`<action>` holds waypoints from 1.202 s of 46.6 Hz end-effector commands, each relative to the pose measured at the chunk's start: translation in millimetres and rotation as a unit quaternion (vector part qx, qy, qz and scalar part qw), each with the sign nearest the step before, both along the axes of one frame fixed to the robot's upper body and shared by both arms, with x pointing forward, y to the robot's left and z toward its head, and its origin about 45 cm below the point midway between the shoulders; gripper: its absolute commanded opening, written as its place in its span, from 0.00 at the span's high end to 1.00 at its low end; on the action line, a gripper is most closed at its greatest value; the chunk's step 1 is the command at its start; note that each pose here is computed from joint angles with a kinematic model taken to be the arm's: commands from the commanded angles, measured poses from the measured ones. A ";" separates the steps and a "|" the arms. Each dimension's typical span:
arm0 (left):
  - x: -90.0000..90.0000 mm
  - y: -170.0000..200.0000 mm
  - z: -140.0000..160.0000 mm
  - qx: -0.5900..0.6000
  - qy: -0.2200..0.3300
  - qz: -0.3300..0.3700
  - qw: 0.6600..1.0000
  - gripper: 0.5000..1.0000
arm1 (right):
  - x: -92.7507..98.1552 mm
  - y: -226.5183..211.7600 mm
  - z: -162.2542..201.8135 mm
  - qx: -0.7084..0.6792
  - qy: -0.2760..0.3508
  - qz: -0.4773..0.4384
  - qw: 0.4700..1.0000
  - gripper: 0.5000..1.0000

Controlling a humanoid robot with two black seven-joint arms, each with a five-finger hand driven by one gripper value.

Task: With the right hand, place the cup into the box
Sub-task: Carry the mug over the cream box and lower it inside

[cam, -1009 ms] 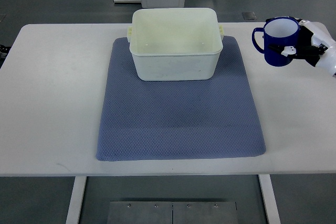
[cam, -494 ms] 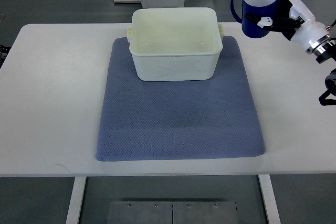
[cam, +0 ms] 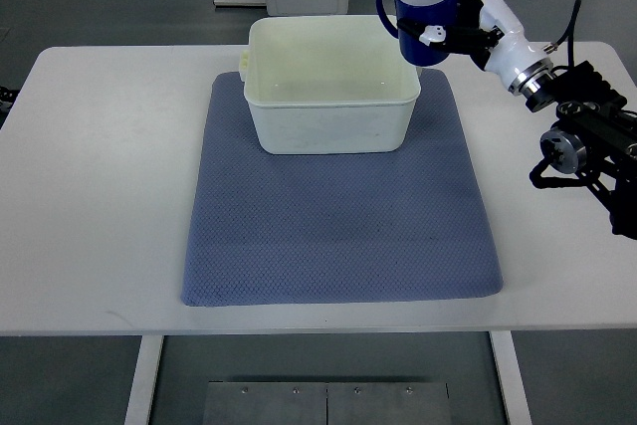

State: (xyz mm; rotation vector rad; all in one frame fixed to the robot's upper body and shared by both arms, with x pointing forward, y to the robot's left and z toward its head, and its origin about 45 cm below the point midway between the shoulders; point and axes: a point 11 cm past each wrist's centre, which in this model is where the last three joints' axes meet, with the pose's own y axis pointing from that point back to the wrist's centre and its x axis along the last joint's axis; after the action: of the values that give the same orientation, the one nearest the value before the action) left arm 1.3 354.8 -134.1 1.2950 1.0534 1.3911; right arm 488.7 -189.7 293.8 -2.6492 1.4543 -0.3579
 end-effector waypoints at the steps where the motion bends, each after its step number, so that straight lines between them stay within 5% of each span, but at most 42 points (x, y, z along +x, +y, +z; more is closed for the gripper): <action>1: -0.1 0.1 0.0 0.000 0.000 0.000 1.000 0.00 | -0.5 12.0 -8.4 -0.012 0.009 -0.001 1.000 1.00; 20: 0.0 -0.4 -0.1 -0.001 0.000 0.000 1.000 0.00 | -0.8 57.5 -36.5 -0.040 0.047 -0.010 0.998 1.00; 41: 0.8 0.1 0.0 0.000 -0.001 0.000 1.000 0.00 | 1.0 56.0 -35.0 -0.031 0.044 -0.021 0.998 1.00; 53: -0.1 0.1 0.0 0.000 0.000 0.000 1.000 0.00 | 2.4 54.9 -32.1 -0.008 0.050 -0.028 0.998 0.04; 56: -0.1 0.1 0.0 0.000 0.000 0.000 1.000 0.00 | 2.2 55.4 -32.0 -0.007 0.050 -0.027 0.998 0.00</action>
State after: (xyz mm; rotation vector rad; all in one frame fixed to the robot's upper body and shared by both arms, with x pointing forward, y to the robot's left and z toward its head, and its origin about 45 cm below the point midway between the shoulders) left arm 1.9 354.9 -134.1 1.2944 1.0525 1.3916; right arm 491.0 -134.6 261.6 -2.6783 1.5638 -0.2464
